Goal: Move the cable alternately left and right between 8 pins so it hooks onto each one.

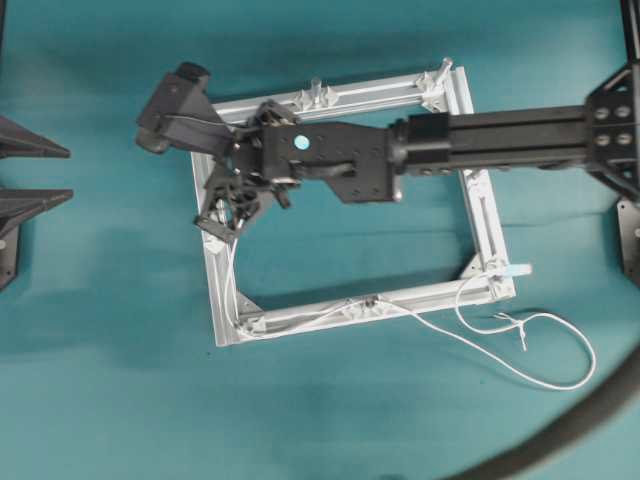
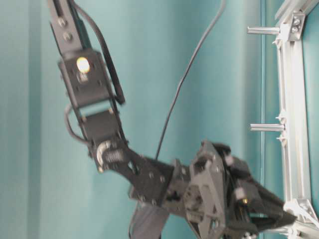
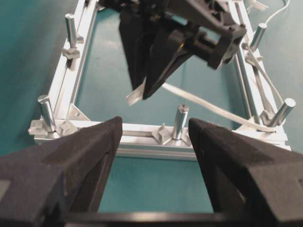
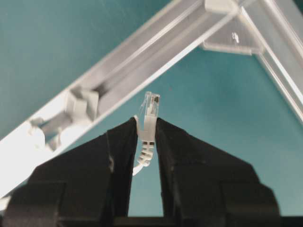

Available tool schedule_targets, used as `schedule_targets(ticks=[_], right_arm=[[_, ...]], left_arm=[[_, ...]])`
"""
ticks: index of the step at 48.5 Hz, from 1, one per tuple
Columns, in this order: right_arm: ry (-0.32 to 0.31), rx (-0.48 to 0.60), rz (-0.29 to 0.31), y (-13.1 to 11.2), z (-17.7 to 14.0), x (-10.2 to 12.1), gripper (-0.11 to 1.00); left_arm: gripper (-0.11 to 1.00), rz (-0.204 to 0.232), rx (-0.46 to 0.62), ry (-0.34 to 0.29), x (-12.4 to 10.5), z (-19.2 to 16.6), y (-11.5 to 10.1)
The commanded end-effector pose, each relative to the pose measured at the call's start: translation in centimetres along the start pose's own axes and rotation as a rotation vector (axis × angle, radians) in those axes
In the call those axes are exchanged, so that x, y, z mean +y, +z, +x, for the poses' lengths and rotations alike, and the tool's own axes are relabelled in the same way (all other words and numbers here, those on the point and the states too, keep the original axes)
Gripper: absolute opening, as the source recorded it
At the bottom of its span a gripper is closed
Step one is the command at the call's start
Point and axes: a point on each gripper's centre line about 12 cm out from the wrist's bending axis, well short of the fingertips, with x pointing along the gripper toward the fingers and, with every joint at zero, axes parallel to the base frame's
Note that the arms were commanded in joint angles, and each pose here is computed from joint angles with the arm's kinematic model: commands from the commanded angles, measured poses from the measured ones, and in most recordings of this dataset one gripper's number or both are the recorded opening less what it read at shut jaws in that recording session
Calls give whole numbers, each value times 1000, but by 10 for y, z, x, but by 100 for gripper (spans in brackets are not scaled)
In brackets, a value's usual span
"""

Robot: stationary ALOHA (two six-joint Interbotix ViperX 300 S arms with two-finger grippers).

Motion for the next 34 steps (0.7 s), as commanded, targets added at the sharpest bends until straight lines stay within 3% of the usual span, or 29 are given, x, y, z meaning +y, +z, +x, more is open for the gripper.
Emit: schedule_targets(ticks=[1,16,34], right_arm=[[24,-43,-7,23,-14,-2,16],[51,-30,-143,48,-1,0,16],[13,-195,-170,80,6,-15,16]], left_arm=[[71,6,-8,1,0,0,4],[71,6,-8,1,0,0,4],[71,8,-8,1,0,0,4]])
